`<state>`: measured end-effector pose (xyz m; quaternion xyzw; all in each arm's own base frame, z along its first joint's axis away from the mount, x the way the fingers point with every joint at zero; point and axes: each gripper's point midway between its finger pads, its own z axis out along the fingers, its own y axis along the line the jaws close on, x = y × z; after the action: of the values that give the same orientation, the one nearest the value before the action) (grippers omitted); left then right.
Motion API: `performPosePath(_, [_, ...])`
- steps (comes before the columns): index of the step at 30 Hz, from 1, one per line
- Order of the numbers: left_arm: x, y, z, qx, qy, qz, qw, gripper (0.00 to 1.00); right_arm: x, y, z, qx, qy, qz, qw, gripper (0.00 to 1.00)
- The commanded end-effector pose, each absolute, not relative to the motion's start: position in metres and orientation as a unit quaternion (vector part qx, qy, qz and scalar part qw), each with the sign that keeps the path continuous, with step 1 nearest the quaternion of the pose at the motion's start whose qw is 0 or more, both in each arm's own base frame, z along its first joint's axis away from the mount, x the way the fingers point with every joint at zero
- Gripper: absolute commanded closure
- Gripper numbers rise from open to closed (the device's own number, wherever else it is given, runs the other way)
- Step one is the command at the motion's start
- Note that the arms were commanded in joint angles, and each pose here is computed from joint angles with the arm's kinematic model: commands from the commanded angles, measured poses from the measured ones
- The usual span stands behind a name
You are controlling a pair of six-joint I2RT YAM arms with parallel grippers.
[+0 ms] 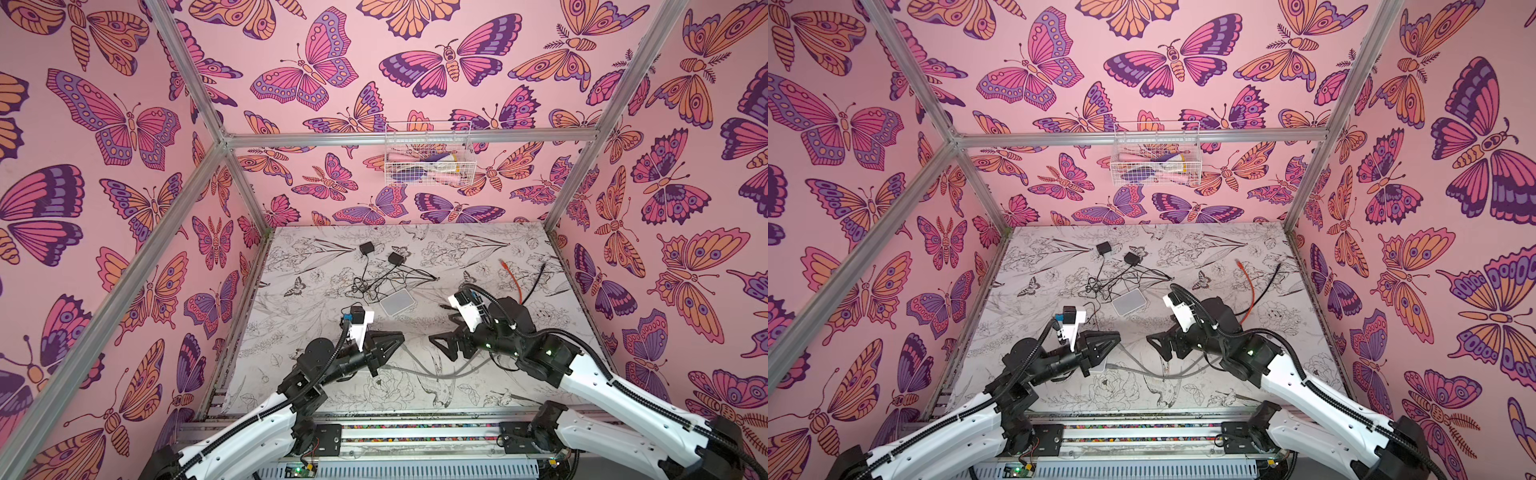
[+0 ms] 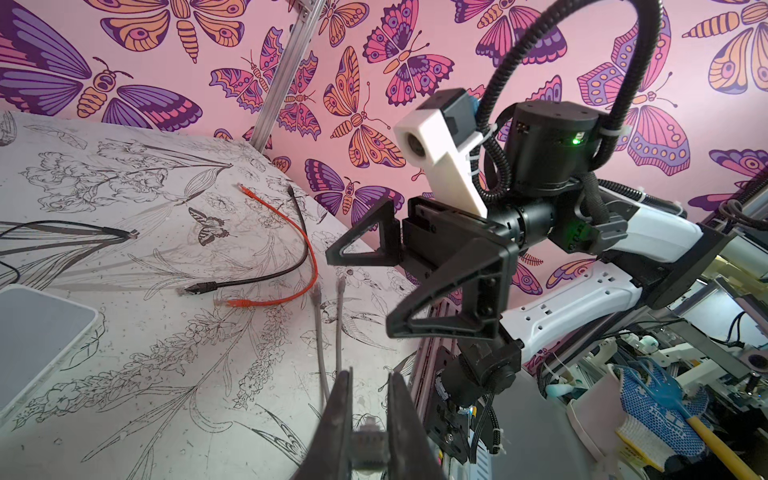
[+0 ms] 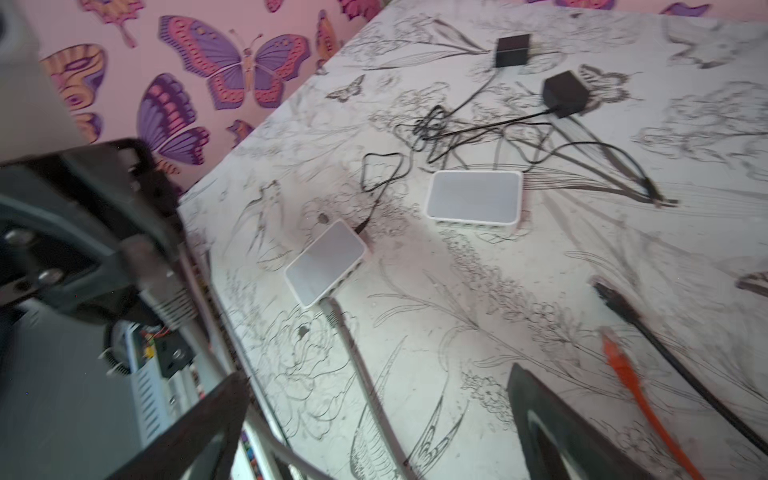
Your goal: Insert the plug into the switch port
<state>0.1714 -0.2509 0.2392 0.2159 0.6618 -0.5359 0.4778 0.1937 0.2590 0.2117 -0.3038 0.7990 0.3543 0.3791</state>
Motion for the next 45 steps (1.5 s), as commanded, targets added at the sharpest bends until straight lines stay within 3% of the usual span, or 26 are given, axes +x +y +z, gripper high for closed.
performPosePath(1, [0.165, -0.249, 0.247, 0.238, 0.641, -0.536, 0.495, 0.93, 0.149, 0.28, 0.241, -0.398, 0.708, 0.459, 0.36, 0.04])
performPosePath(5, [0.162, -0.25, 0.255, 0.253, 0.621, -0.545, 0.503, 0.92, 0.122, 0.283, 0.245, -0.441, 0.664, 0.504, 0.333, 0.06])
performPosePath(21, [0.145, -0.261, 0.266, 0.294, 0.584, -0.593, 0.47, 0.92, 0.138, 0.307, 0.237, -0.462, 0.658, 0.507, 0.31, 0.29])
performPosePath(30, [0.146, -0.263, 0.263, 0.3, 0.584, -0.594, 0.466, 0.92, 0.14, 0.318, 0.236, -0.459, 0.652, 0.523, 0.3, 0.51])
performPosePath(41, [0.149, -0.262, 0.259, 0.296, 0.585, -0.594, 0.467, 0.92, 0.132, 0.329, 0.232, -0.472, 0.643, 0.536, 0.277, 0.56])
performPosePath(45, [0.149, -0.262, 0.26, 0.296, 0.583, -0.595, 0.467, 0.92, 0.13, 0.332, 0.229, -0.474, 0.644, 0.537, 0.269, 0.65])
